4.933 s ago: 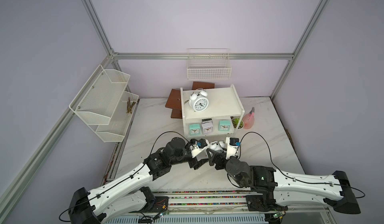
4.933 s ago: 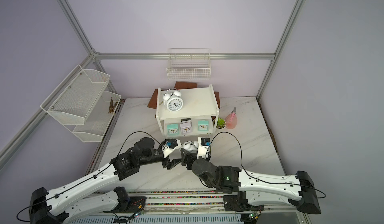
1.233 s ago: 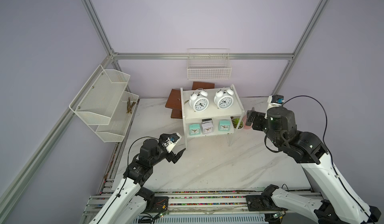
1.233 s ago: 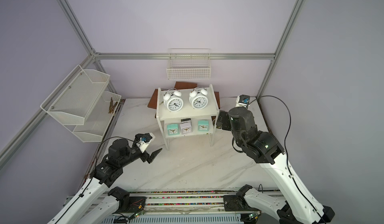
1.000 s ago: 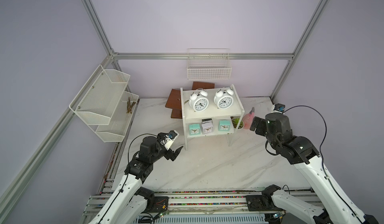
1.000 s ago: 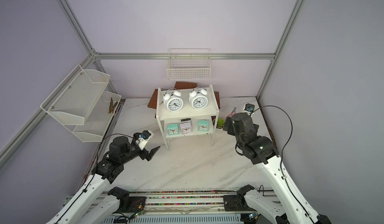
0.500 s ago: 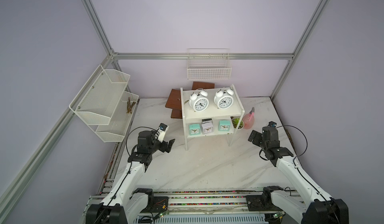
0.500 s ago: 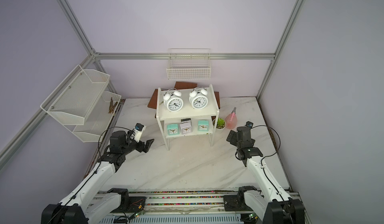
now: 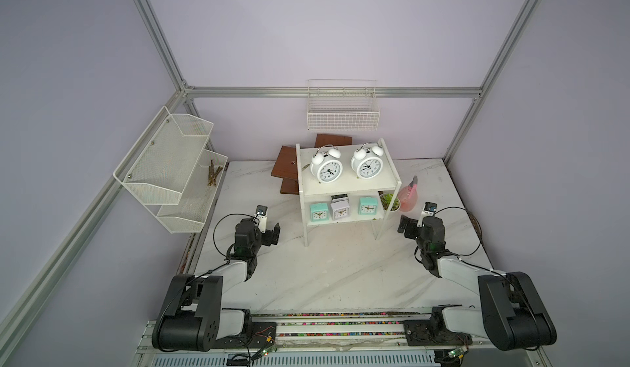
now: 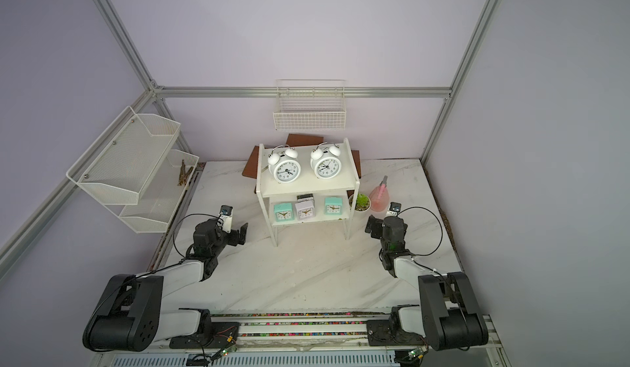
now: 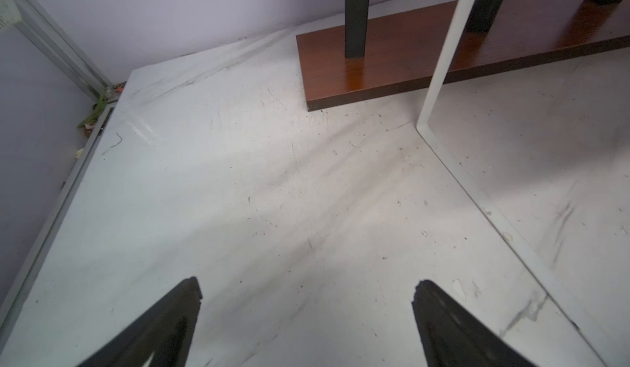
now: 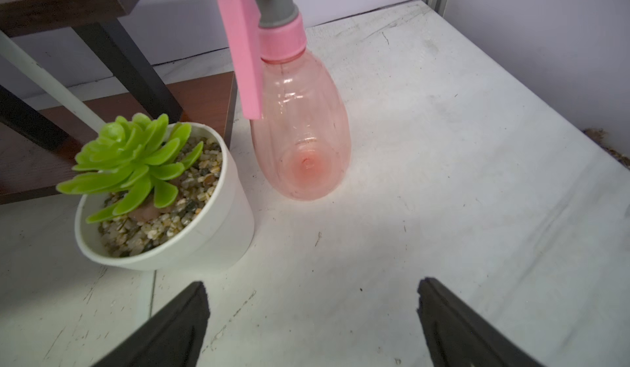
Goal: Place the alarm clocks on the shelf by style
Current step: Reset both arms
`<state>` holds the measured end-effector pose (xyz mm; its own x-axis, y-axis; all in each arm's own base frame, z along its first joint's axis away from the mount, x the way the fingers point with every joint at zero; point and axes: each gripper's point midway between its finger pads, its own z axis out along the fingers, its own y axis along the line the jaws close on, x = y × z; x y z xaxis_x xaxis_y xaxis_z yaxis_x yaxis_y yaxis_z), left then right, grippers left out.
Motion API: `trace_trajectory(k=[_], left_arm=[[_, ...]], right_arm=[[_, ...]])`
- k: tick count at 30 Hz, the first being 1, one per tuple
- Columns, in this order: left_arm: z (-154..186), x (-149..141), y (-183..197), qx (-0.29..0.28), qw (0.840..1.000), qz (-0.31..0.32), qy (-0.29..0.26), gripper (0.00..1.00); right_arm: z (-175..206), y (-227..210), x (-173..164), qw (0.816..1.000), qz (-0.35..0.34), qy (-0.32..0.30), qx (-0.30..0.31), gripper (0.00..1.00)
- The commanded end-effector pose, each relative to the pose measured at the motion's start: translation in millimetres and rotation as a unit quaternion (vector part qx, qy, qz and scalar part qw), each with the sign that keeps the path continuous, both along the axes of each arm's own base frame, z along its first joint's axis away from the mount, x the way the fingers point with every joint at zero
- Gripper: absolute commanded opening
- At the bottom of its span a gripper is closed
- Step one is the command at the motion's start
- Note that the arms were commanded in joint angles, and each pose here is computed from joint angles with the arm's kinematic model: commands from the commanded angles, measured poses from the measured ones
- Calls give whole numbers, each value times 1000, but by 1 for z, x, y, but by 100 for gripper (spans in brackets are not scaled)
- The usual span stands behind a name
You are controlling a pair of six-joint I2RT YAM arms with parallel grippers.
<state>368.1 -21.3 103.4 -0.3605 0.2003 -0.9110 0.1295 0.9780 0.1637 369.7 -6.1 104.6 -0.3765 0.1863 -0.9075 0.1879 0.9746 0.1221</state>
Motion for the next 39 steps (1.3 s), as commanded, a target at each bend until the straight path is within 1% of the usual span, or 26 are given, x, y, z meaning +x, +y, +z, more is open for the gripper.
trace_trajectory(k=[1, 3, 4, 6, 12, 13, 15, 16, 19, 22, 30, 39], left_arm=[[42, 11, 5, -14, 994, 17, -107, 100], [36, 12, 4, -10, 994, 12, -104, 100], [37, 13, 5, -9, 994, 16, -112, 100], [30, 13, 10, -12, 993, 30, -112, 100], [22, 9, 16, -12, 991, 48, -121, 100], [19, 10, 17, -12, 991, 53, -125, 100], [26, 9, 19, -14, 987, 57, -151, 100], [26, 8, 19, -14, 986, 57, -155, 100], [25, 10, 22, -15, 987, 68, -144, 100], [19, 14, 29, -16, 988, 89, -125, 100], [18, 18, 42, -20, 984, 132, -117, 100], [17, 19, 48, -20, 982, 150, -116, 100]], right_arm=[[50, -7, 18, 993, -10, -112, -29, 100], [52, -8, 21, 992, -9, -123, -41, 100], [52, -9, 21, 991, -10, -129, -46, 100], [53, -10, 18, 988, -13, -143, -50, 100], [44, -5, 17, 987, 1, -154, -51, 100], [41, -5, 16, 986, 2, -158, -51, 100], [32, -6, 17, 987, -2, -156, -50, 100], [31, -6, 17, 986, -1, -157, -53, 100], [28, -4, 20, 988, 5, -142, -55, 100], [29, -2, 20, 987, 13, -147, -59, 100], [29, -2, 20, 987, 14, -146, -60, 100], [29, -2, 20, 987, 14, -146, -59, 100]])
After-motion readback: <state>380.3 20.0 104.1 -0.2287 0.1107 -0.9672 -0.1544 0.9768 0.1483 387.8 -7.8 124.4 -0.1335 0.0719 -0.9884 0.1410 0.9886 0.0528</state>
